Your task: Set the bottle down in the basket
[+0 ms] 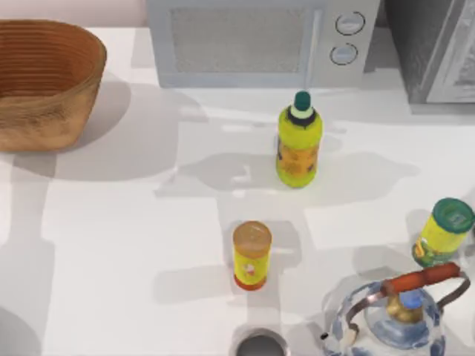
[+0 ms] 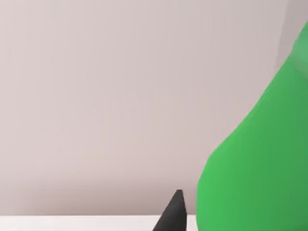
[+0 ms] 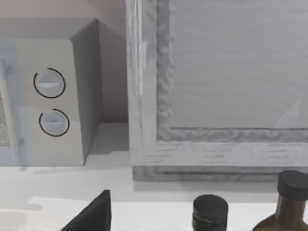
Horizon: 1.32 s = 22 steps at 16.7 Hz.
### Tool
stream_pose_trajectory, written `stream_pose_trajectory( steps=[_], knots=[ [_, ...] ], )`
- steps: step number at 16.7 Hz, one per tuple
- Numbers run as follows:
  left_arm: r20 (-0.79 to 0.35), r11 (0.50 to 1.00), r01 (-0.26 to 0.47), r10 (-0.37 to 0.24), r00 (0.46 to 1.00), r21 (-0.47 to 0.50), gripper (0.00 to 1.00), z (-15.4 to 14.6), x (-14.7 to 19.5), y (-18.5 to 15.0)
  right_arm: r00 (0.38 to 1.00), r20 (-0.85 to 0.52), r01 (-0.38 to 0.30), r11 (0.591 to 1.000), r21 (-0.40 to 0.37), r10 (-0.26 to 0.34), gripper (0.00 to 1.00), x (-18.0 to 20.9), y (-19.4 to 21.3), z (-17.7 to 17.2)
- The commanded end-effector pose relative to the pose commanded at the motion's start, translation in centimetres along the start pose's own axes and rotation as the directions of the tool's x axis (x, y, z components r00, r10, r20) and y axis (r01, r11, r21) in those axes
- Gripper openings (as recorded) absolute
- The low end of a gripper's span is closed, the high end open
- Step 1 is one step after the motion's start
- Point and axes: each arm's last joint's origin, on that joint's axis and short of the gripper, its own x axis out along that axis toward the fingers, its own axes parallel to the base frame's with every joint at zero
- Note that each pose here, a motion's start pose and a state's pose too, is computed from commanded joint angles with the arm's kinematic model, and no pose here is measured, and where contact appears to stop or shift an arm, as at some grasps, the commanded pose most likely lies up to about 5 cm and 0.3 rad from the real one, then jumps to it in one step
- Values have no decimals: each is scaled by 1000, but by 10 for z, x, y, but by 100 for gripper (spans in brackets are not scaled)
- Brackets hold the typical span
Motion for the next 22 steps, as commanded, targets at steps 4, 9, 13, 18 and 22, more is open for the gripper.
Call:
stream_pose_trajectory(
  steps=[4, 9, 13, 18, 22],
  knots=[
    [-15, 1000, 0, 0, 1000, -2, 0, -20, 30, 1, 1000, 0, 0, 1000, 0, 0, 100, 0, 0, 0],
    [-5, 1000, -2, 2, 1000, -4, 0, -33, 50, 1, 1000, 0, 0, 1000, 0, 0, 100, 0, 0, 0],
    [-5, 1000, -2, 2, 1000, -4, 15, -33, 50, 1, 1000, 0, 0, 1000, 0, 0, 100, 0, 0, 0],
    [-5, 1000, -2, 2, 1000, -4, 53, -33, 50, 1, 1000, 0, 0, 1000, 0, 0, 100, 0, 0, 0],
    [-5, 1000, -2, 2, 1000, -4, 83, -33, 50, 1, 1000, 0, 0, 1000, 0, 0, 100, 0, 0, 0]
  ],
)
